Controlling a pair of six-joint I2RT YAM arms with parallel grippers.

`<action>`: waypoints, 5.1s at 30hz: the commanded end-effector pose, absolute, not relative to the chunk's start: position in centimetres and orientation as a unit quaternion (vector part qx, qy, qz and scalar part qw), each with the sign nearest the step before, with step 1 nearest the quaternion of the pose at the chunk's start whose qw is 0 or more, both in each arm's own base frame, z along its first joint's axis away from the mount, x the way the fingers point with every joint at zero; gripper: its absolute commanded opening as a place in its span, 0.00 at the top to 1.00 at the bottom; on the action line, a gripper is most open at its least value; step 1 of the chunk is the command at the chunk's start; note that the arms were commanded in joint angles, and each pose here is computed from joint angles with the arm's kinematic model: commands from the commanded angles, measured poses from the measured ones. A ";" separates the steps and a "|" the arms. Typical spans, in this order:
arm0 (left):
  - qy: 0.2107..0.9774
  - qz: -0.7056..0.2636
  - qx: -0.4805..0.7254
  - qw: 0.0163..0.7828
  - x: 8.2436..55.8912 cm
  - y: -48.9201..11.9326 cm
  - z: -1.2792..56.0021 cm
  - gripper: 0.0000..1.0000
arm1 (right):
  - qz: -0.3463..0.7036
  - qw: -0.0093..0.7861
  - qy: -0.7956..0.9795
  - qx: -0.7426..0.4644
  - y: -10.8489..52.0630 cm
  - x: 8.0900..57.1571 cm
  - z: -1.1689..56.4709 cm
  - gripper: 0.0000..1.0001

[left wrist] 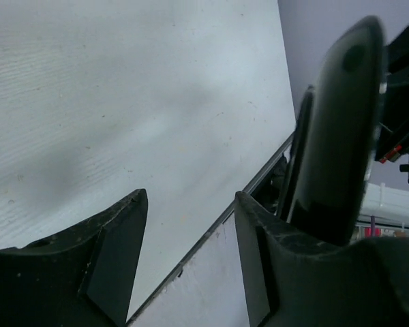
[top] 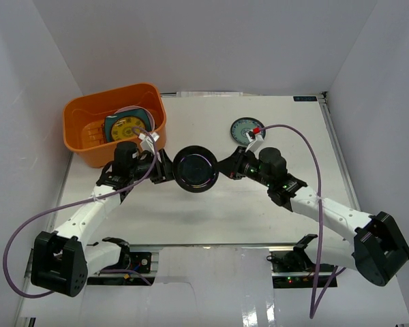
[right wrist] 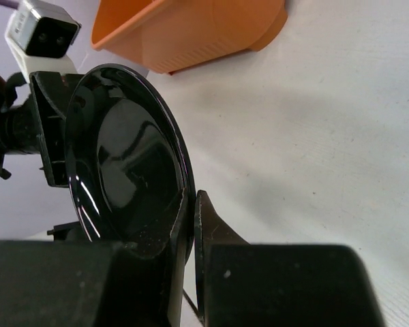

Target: Place the plates into the plastic bin on the countertop

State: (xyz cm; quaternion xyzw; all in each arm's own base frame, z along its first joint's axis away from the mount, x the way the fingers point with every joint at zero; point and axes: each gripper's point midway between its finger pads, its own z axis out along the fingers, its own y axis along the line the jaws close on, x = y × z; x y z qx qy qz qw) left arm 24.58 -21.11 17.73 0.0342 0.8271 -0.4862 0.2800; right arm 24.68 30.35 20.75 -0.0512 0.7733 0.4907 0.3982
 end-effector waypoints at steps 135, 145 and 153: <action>0.810 -0.396 -0.017 0.431 39.9 -21.1 29.5 1.00 | 0.454 0.454 0.765 -0.050 18.6 20.7 16.9 0.10; 0.792 -0.211 -0.307 0.484 48.2 2.9 25.0 0.93 | 0.454 0.429 0.779 -0.057 18.0 17.8 12.4 0.10; 0.810 -0.191 -0.345 0.435 49.1 6.0 19.9 0.38 | 0.439 0.442 0.780 -0.066 17.6 17.8 12.7 0.10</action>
